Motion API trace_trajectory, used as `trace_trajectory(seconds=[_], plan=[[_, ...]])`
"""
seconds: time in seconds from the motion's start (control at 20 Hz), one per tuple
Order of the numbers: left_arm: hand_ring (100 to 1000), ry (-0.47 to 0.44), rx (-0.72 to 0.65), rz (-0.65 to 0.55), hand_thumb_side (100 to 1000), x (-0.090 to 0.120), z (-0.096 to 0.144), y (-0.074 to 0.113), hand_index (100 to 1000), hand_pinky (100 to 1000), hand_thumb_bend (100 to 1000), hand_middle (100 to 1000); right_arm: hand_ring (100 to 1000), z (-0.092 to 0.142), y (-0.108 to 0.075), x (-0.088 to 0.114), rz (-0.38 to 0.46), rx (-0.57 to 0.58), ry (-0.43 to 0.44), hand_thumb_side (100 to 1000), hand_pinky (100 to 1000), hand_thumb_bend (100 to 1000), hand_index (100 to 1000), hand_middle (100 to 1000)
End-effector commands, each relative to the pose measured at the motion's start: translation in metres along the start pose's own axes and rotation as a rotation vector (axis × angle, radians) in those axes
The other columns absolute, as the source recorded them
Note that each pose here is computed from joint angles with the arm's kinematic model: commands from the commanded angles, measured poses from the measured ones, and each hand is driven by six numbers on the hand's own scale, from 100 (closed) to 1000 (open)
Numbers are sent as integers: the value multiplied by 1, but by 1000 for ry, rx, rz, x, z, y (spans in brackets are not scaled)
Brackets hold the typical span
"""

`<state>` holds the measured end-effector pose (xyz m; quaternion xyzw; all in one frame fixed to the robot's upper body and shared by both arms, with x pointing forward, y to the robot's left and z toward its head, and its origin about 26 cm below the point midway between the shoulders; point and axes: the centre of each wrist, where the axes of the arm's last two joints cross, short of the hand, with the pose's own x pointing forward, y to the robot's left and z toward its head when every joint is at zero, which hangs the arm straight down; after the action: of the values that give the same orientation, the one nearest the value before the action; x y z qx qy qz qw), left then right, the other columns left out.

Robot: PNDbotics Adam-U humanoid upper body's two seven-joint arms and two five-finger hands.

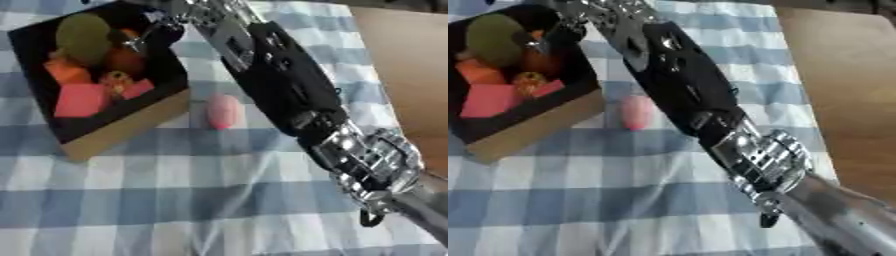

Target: Pick up objects on the table and place them in the box.

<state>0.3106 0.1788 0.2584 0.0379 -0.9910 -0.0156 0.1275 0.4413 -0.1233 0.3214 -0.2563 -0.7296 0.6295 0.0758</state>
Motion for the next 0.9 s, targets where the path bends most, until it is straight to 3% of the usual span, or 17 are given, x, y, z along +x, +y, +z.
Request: trace_trajectory(seconds=[0.05,0.3,0.45,0.7,0.9], plan=[[885,-23,2,-26,610,3,-4,7,794,745,565,746,894,24,-27,-5,58,-15,23,110,913,100,943,785],[887,-14,9,-57,611,2,-1,13,794,745,564,747,898,71,-29,-10,79,64,62,171,911,100,937,782],[888,-7,14,-76,613,1,1,17,794,745,562,747,893,98,-32,-4,69,86,55,163,908,100,928,770],[887,-3,29,-101,611,0,2,21,794,745,564,747,889,127,-38,17,69,117,35,154,899,100,914,762],[889,-2,45,-117,611,-1,2,23,794,745,565,748,887,141,-32,29,56,154,53,199,897,100,906,756]])
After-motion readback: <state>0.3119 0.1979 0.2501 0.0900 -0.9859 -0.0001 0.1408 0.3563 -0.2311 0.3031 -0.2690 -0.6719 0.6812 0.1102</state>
